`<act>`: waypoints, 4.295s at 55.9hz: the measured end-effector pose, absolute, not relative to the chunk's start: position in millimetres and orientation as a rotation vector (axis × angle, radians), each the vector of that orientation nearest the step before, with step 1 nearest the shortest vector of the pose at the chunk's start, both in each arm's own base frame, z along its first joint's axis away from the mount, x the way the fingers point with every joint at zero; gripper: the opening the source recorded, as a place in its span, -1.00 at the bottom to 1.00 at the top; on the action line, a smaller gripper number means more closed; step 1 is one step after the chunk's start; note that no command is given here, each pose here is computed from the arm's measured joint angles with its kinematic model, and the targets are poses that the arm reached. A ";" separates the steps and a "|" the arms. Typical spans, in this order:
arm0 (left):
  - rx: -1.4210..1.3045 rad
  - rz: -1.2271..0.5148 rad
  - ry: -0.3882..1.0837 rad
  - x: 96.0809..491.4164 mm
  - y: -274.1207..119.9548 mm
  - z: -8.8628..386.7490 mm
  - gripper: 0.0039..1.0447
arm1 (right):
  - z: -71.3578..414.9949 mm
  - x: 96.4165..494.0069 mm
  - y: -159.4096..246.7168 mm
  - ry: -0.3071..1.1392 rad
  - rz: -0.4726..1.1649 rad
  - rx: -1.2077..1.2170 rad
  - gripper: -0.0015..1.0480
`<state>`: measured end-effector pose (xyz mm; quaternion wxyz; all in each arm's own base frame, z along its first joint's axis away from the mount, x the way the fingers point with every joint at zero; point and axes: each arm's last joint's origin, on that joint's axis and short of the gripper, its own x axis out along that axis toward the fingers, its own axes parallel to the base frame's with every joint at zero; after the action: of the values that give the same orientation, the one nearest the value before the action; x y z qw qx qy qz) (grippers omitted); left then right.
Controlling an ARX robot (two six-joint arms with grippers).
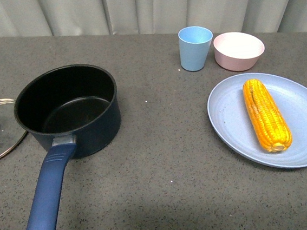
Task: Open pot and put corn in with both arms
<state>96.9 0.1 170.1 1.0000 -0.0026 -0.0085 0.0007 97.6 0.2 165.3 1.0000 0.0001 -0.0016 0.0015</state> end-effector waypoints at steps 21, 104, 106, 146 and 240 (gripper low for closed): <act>-0.005 0.001 -0.017 96.7 0.1 170.1 0.01 | 162.0 109.0 0.7 0.132 0.015 -0.120 0.82; -0.004 0.001 -0.018 96.7 0.1 170.1 0.88 | 68.9 342.0 72.5 1.036 -0.096 0.041 0.30; -0.004 0.001 -0.018 96.7 0.1 170.1 0.88 | 68.5 341.8 72.5 1.040 -0.095 0.041 0.20; -0.004 0.001 -0.018 96.7 0.1 170.1 0.88 | 133.9 313.9 102.9 0.893 0.224 0.267 -0.79; -0.004 0.001 -0.018 96.7 0.1 170.1 0.88 | 128.2 361.7 306.5 1.006 0.569 0.447 0.68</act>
<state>96.7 0.1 170.1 1.0000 -0.0022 -0.0089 0.0007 361.7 306.5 128.2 0.8141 0.2096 0.4713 0.2668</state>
